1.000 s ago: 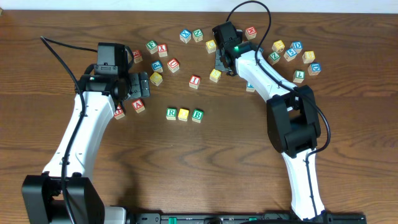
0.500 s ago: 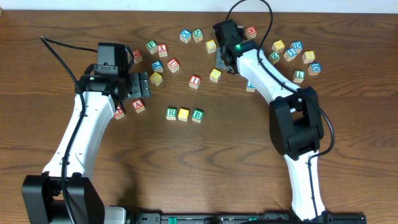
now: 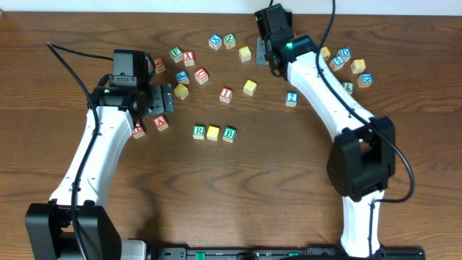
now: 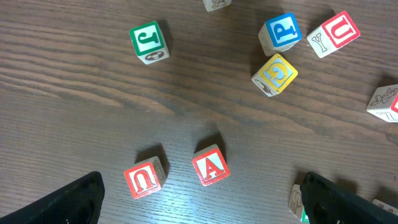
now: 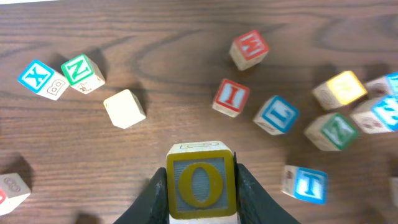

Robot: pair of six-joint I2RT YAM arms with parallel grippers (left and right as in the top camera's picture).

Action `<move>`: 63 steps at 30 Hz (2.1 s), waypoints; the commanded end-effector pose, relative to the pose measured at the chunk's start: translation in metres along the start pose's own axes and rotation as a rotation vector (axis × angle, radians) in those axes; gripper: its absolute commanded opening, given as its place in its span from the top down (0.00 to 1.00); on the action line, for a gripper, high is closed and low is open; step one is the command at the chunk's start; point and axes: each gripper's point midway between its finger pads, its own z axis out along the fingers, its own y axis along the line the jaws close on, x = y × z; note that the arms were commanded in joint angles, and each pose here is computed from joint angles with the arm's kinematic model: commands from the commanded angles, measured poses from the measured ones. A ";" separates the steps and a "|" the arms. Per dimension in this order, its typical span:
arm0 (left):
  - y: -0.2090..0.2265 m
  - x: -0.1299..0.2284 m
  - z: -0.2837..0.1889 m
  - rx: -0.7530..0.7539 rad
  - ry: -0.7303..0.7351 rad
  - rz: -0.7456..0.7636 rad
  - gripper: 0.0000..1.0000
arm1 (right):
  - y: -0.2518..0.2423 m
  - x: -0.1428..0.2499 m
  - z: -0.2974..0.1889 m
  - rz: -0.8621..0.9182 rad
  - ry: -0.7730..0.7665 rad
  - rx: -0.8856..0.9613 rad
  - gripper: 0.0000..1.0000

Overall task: Spell out ROBOT
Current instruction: 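Lift the yellow O block with the right gripper, then carry the yellow O block toward the right of the green B block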

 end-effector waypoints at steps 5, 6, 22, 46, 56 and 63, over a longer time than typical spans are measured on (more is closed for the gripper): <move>0.001 0.004 0.002 0.003 0.012 0.011 0.01 | -0.019 -0.025 -0.069 0.069 -0.070 0.029 0.74; 0.001 0.004 0.002 0.003 0.012 0.011 0.01 | -0.020 -0.025 -0.078 0.078 -0.067 0.028 0.75; 0.001 0.004 0.002 0.003 0.013 0.011 0.01 | -0.013 0.052 -0.143 0.110 0.156 0.086 0.82; 0.001 0.004 0.002 0.003 0.013 0.011 0.01 | 0.004 0.137 -0.100 0.076 0.279 0.118 0.82; 0.001 0.004 0.002 0.003 0.013 0.011 0.01 | 0.016 0.161 -0.089 0.050 0.291 0.096 0.80; 0.001 0.004 0.002 0.003 0.013 0.011 0.01 | 0.018 0.170 -0.083 0.029 0.294 0.089 0.79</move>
